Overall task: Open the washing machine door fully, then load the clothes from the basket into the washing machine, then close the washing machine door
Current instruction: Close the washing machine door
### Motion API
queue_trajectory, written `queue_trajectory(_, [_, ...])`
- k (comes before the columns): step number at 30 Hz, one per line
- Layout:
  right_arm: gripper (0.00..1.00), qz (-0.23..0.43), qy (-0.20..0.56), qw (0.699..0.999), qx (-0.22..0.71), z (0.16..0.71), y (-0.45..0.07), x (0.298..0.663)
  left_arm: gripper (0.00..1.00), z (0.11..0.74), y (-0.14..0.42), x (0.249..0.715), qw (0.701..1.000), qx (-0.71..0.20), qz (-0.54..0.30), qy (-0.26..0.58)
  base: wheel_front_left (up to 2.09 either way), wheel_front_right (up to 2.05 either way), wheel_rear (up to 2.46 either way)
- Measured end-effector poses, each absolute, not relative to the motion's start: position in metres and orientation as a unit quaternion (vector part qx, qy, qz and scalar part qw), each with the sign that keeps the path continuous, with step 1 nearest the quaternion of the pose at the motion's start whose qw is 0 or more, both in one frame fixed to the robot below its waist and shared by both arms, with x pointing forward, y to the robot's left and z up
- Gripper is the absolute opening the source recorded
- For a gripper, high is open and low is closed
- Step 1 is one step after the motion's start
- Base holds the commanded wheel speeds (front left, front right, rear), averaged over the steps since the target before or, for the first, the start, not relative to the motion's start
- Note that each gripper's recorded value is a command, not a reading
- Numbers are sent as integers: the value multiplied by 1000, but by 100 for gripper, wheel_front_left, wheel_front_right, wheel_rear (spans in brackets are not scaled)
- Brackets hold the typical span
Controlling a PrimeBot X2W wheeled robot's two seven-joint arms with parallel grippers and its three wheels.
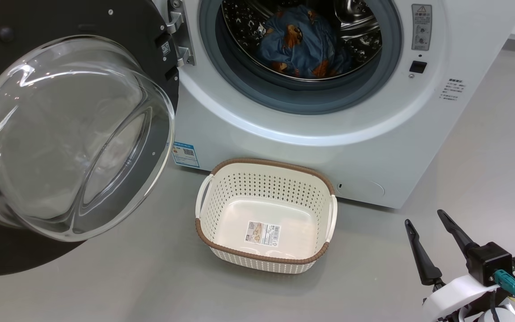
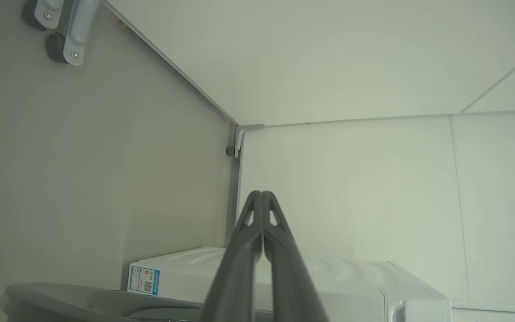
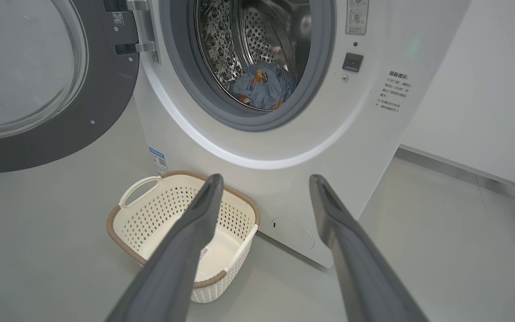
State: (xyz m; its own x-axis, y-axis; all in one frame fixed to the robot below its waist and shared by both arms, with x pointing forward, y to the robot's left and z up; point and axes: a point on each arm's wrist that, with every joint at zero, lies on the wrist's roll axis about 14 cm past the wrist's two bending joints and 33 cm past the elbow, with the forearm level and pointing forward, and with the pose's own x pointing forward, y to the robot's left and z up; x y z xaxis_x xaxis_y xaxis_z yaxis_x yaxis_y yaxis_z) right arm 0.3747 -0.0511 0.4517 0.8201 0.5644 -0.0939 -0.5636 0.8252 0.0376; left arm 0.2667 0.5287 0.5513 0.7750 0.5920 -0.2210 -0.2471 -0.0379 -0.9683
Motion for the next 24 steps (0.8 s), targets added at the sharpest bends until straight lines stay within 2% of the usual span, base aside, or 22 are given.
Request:
queue_trajectory(6, [100,280,51,959,7,452,-61,377,0,550,512,288,700,-654,275,-83,0,0,0])
queue_trajectory(15, [100,278,49,959,7,453,-62,378,0,550,492,303,711,-662,233,-35,0,0,0])
queue_trajectory(20, [100,279,48,959,7,454,-61,379,0,560,475,314,703,-688,177,-26,0,0,0])
queue_trajectory(24, [100,282,47,958,7,455,-59,380,0,560,470,314,701,-693,165,-20,0,0,0])
